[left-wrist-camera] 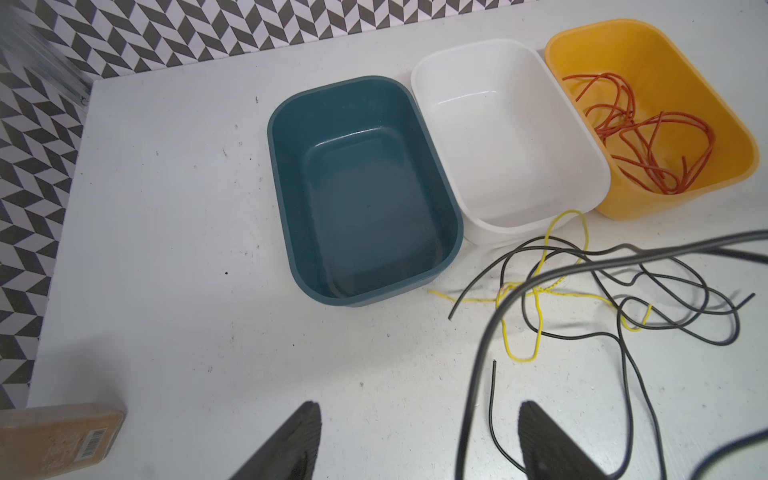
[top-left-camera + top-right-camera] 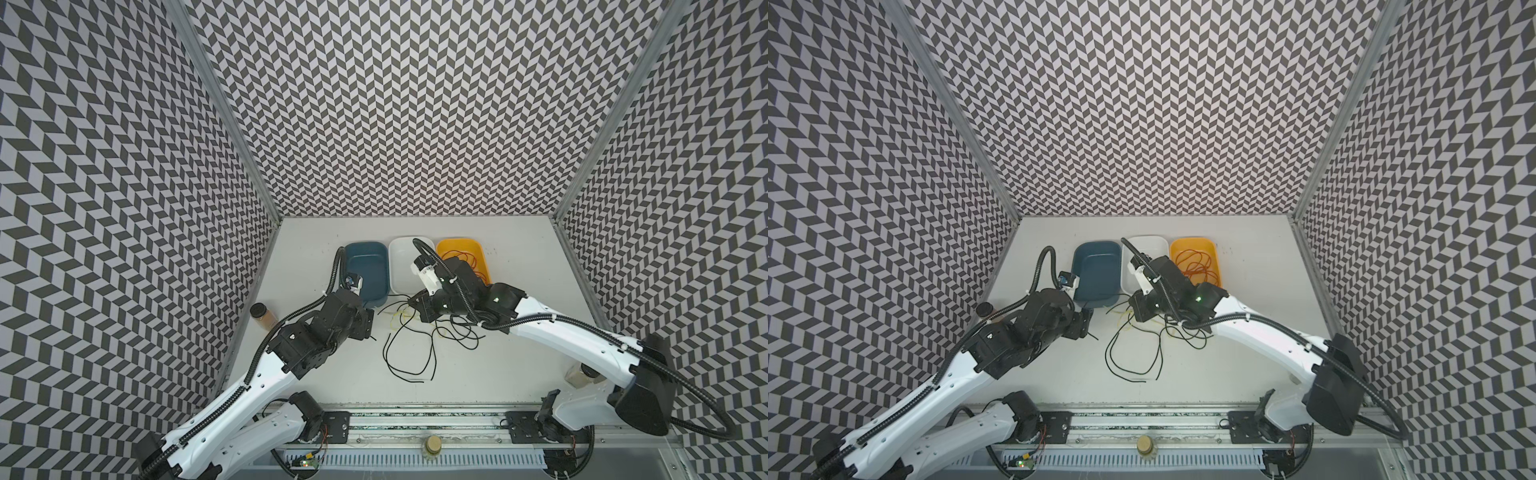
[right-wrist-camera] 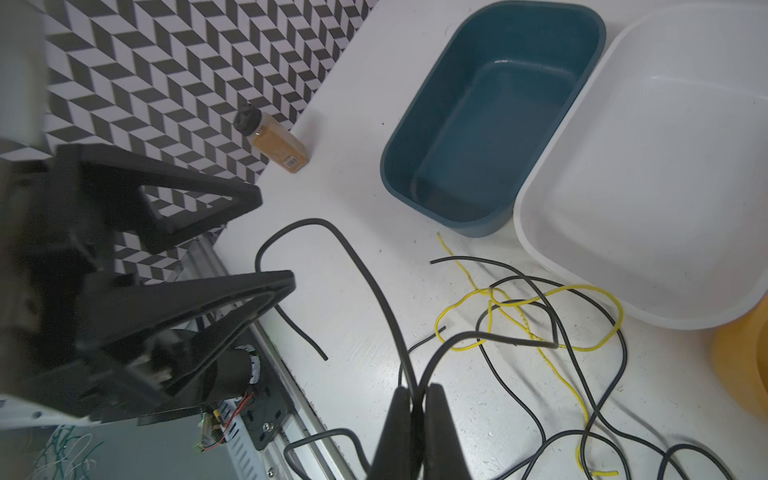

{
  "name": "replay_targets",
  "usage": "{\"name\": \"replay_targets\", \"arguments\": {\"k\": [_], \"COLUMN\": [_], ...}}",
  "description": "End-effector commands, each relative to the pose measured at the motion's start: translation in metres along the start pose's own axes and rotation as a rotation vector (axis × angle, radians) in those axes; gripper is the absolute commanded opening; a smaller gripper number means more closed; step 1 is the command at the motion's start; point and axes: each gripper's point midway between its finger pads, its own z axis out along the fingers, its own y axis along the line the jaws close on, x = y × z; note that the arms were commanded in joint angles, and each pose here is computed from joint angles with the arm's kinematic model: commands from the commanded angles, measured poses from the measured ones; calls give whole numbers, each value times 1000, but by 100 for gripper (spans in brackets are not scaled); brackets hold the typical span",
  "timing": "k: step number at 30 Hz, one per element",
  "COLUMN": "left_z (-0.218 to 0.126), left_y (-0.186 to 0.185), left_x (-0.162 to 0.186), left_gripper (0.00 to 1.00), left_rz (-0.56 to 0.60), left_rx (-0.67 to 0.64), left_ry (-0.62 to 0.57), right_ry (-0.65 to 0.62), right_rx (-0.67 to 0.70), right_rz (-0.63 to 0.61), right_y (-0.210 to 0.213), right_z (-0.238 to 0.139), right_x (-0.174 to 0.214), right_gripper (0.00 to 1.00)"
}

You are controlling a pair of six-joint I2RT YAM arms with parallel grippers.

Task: Untangle the cables
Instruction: 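Lift the black wire high with the right gripper while the left arm rises toward it, then close the left gripper on the black wire below the right gripper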

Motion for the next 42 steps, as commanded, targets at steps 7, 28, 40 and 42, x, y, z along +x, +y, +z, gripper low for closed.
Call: {"name": "replay_targets", "arguments": {"k": [7, 28, 40, 42], "left_z": [-9, -76, -115, -114], "left_y": [6, -33, -71, -72], "left_x": [-3, -38, -43, -46], "left_gripper": [77, 81, 85, 85], "left_rz": [-4, -54, 5, 9], "left_rx": [-21, 337, 614, 614], "left_ry": [-37, -361, -437, -449], "right_ry": [-77, -170, -144, -129], "right_rx": [-109, -75, -7, -40], "right_rz": [-100, -251, -239, -247], "right_y": [39, 43, 20, 24], "right_z": [-60, -117, -105, -104], "right_x": [-31, -42, -30, -26], "right_gripper": [0, 0, 0, 0]}}
